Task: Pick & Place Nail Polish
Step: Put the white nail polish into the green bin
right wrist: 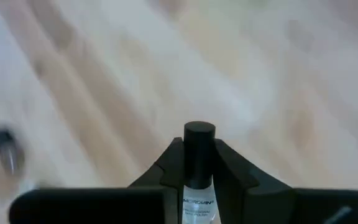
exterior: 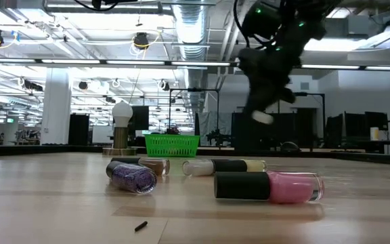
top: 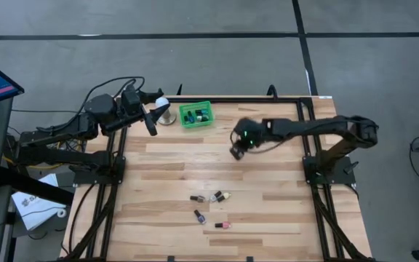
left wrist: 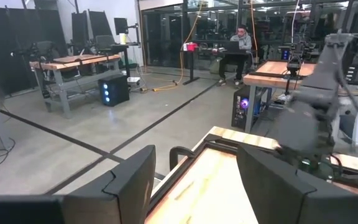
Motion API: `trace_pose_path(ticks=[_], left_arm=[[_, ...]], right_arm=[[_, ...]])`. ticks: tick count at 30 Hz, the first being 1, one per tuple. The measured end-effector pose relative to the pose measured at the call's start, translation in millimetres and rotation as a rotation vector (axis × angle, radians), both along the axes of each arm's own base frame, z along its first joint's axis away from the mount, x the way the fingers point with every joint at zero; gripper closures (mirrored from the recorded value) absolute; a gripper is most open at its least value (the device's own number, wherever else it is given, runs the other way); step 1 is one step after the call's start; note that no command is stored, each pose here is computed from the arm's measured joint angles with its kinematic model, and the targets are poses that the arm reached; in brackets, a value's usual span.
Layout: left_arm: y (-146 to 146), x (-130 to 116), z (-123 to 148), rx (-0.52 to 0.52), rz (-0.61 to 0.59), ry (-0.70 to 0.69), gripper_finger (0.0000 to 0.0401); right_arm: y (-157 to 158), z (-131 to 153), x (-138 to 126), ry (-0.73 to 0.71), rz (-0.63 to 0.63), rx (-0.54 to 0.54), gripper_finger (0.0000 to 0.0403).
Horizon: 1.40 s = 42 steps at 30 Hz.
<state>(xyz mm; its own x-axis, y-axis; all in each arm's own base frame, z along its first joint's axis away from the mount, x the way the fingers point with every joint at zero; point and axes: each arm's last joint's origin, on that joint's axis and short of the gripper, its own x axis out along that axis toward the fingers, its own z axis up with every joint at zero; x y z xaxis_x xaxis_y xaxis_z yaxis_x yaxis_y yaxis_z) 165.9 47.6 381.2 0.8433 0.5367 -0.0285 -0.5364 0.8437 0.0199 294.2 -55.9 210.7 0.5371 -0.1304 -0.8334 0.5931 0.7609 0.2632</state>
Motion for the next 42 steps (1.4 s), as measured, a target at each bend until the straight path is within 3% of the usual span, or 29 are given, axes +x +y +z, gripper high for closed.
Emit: trace_pose_path(ticks=[5, 12, 22, 30, 42], left_arm=[[0, 0, 0, 0.000, 0.000, 0.000, 0.0180], [0, 0, 0, 0.000, 0.010, 0.000, 0.0180], [1, -1, 0, 0.001, 0.044, 0.000, 0.0180], [1, -1, 0, 0.001, 0.049, 0.000, 0.0180], [1, -1, 0, -0.014, 0.050, -0.010, 0.0180]], right_arm=[[-35, 14, 23, -0.047, 0.061, -0.082, 0.0360], [-77, 33, 84, -0.074, 0.212, -0.221, 0.0360], [-122, 22, 152, -0.017, 0.345, -0.311, 0.0360], [-139, 3, 166, 0.054, 0.368, -0.307, 0.0360], [-155, 4, 156, 0.125, 0.391, -0.366, 0.0359]])
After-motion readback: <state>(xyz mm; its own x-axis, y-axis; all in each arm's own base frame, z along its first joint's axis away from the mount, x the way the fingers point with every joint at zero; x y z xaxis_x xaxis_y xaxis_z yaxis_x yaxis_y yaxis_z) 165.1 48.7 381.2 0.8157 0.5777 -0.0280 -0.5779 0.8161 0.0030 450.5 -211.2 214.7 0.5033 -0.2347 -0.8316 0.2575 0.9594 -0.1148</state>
